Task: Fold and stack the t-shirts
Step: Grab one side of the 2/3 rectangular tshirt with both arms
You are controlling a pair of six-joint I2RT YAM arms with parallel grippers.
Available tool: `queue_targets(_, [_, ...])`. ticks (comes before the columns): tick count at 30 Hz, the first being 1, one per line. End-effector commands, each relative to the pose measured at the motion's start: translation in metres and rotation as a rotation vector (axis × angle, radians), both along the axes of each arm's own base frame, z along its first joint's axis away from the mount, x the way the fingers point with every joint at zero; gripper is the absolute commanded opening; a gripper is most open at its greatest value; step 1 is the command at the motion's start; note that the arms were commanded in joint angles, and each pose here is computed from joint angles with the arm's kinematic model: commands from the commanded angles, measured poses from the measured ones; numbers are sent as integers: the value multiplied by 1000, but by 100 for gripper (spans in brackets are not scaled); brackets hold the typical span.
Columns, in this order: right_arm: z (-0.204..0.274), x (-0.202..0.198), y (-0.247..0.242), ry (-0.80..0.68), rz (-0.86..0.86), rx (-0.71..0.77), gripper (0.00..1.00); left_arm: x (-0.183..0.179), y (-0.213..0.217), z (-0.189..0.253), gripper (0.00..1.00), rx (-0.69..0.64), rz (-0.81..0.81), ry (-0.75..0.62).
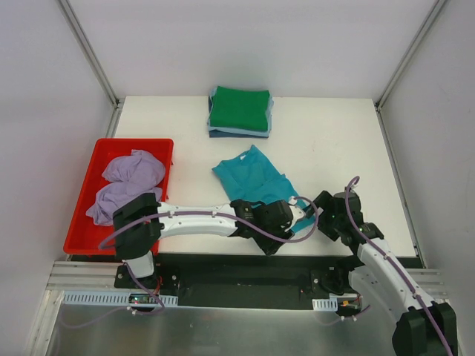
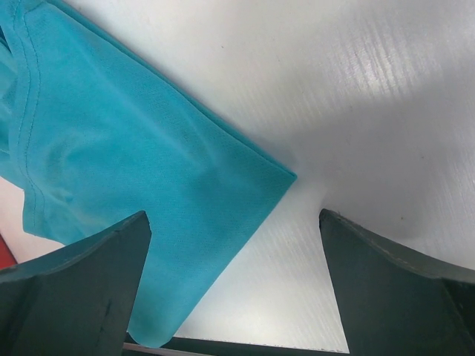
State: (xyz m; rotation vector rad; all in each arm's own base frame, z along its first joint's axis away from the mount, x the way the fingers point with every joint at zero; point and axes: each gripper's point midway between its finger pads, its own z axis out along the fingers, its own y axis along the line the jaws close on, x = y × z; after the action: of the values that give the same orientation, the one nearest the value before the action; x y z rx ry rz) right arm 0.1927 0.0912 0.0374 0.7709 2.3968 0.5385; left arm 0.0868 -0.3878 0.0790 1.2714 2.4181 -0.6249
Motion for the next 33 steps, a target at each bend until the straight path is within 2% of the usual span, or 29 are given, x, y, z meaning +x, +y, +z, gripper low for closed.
queue_targets(1, [1, 1, 2, 2, 10, 15, 99, 6, 6, -26, 49, 104, 6, -26])
queue_targets(8, [-6, -1, 5, 20, 25, 27, 91, 19, 17, -61, 46, 221, 56, -69])
queue_targets(10, [-6, 0, 5, 24, 26, 25, 90, 19, 17, -66, 42, 235, 52, -66])
queue_targets(13, [-6, 0, 8, 29, 36, 36, 84, 15, 14, -70, 26, 236, 40, -45])
queue_targets(16, [-7, 2, 8, 28, 34, 39, 76, 16, 14, -70, 0, 238, 50, -50])
queue_targets(23, [-18, 5, -4, 52, -10, -30, 45, 18, 9, -57, 0, 202, 62, -59])
queue_targets(26, [-19, 7, -8, 45, -1, -60, 21, 17, 5, -50, 0, 177, 64, -47])
queue_targets(27, [-18, 7, -8, 42, 6, -65, 16, 15, 3, -46, 0, 165, 60, -40])
queue_targets(29, [-14, 12, -18, 21, -8, -123, 11, 11, -2, -39, 0, 130, 38, -26])
queue_targets(31, [-8, 15, -19, -2, 4, -139, 1, 5, -7, -33, 0, 91, 18, -1])
queue_targets(33, [-4, 16, -17, -19, 27, -136, 0, 2, -12, -27, 0, 63, 9, 18])
